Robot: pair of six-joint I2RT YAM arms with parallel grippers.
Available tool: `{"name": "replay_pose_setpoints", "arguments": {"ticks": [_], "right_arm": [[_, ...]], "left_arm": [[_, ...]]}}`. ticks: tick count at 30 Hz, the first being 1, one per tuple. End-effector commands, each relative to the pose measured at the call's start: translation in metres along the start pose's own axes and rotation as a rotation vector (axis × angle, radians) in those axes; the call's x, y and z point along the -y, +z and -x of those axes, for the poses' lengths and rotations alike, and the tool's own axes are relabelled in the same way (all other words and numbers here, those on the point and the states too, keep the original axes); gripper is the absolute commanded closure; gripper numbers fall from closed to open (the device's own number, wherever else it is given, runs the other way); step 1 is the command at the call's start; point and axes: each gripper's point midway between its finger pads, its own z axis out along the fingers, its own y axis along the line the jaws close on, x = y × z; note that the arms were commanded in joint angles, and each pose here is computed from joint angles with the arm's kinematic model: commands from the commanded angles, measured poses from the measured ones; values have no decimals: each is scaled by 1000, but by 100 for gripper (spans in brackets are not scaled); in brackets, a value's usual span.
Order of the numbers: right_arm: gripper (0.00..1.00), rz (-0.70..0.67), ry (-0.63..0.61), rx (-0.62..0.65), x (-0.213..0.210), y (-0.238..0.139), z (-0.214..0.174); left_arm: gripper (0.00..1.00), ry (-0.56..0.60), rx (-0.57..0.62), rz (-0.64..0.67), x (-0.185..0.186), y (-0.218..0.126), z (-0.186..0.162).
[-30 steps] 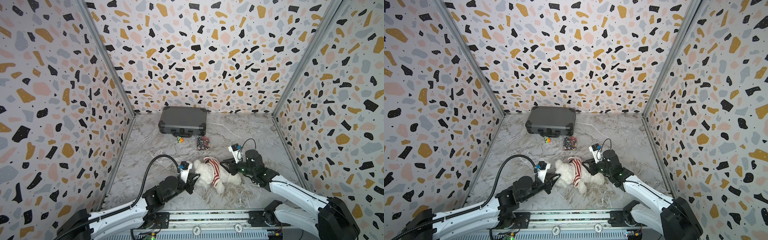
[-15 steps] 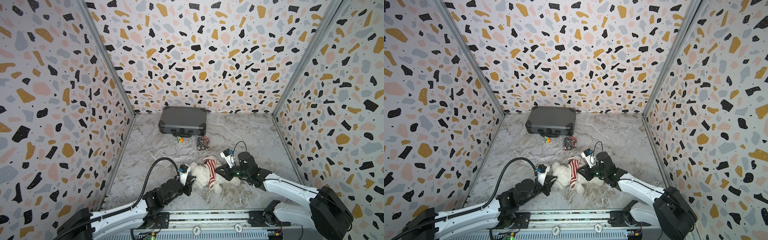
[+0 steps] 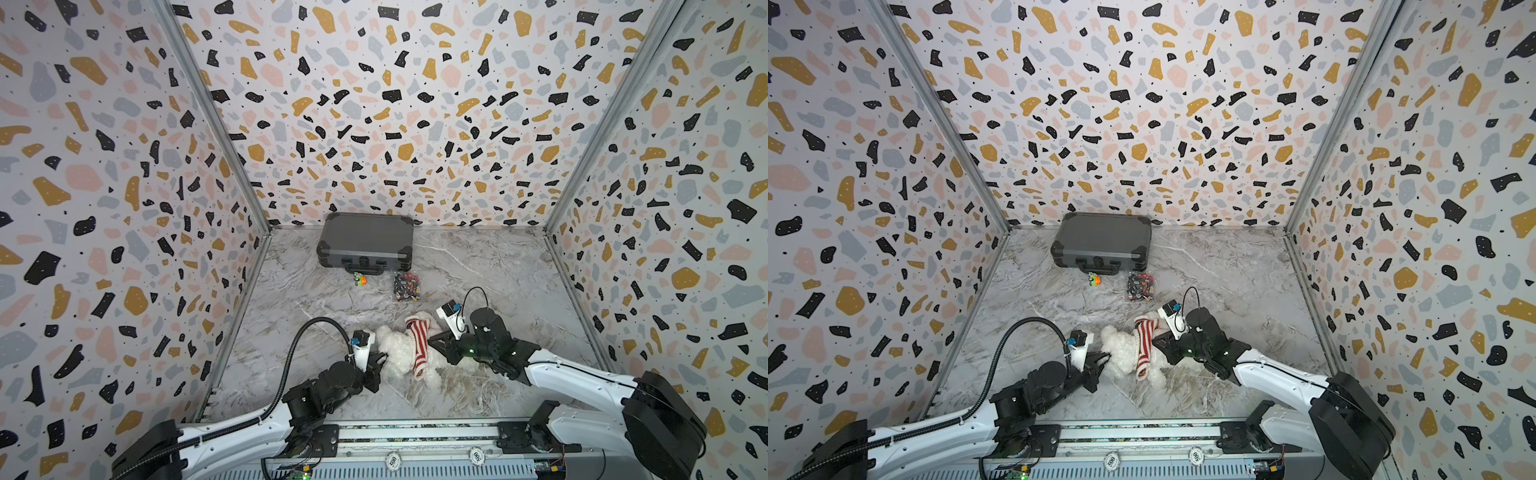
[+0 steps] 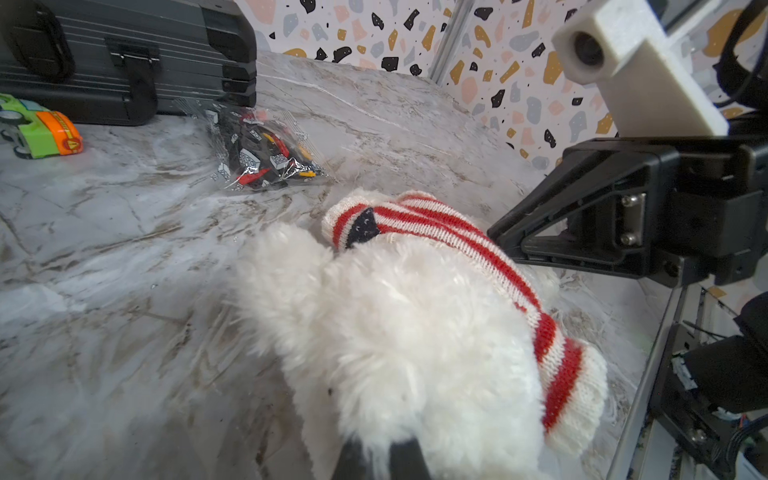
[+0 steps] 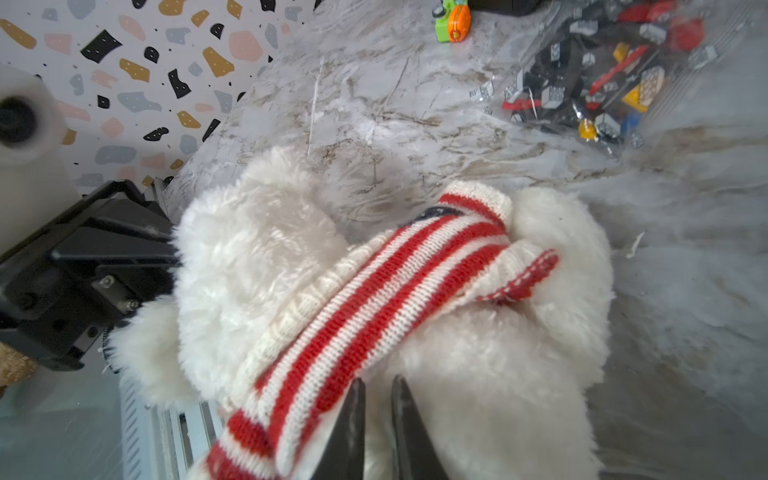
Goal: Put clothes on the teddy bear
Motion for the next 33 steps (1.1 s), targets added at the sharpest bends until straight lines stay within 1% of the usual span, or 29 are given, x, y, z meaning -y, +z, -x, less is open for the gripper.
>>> {"name": "replay_pose_setpoints", "arguments": {"ticks": [1,3,5,7,9,12,15,17,19,22,26,28,31,33], "right_arm": [[75,12,-82,176,-19,-33,35],[69,19,-105,262,-26,-53,42],[66,24,-122,298,-30,-64,41],[67,36,-138,277,-32,-66,33],[71,87,-159,266,-41,-67,26],[71,226,-234,302,-70,-76,18],[68,263,-301,332,-83,-82,12],[67,295,-349,325,-90,-82,4],[68,288,-350,307,-86,-75,-3],[73,258,-354,260,-79,-60,-11],[76,193,-374,209,-74,-40,-13],[77,160,-361,196,-68,-30,-10],[77,56,-315,187,-49,-17,-5],[74,9,-285,192,-40,-11,-2]], "left_arm": [[100,-232,134,5,6,-3,46],[100,-355,156,-6,5,-4,55],[100,-454,165,-23,7,-3,64],[100,-516,189,-56,13,-4,75],[100,-590,224,-113,21,-7,85],[100,-651,247,-146,28,-9,99],[100,-698,283,-157,30,-14,113],[100,-725,305,-157,29,-18,120],[100,-747,322,-152,27,-21,124],[100,-789,334,-156,25,-22,125],[100,-826,346,-173,26,-24,129],[100,-834,350,-181,28,-25,132],[100,-844,355,-193,30,-25,135],[100,-852,357,-207,32,-25,136]]}}
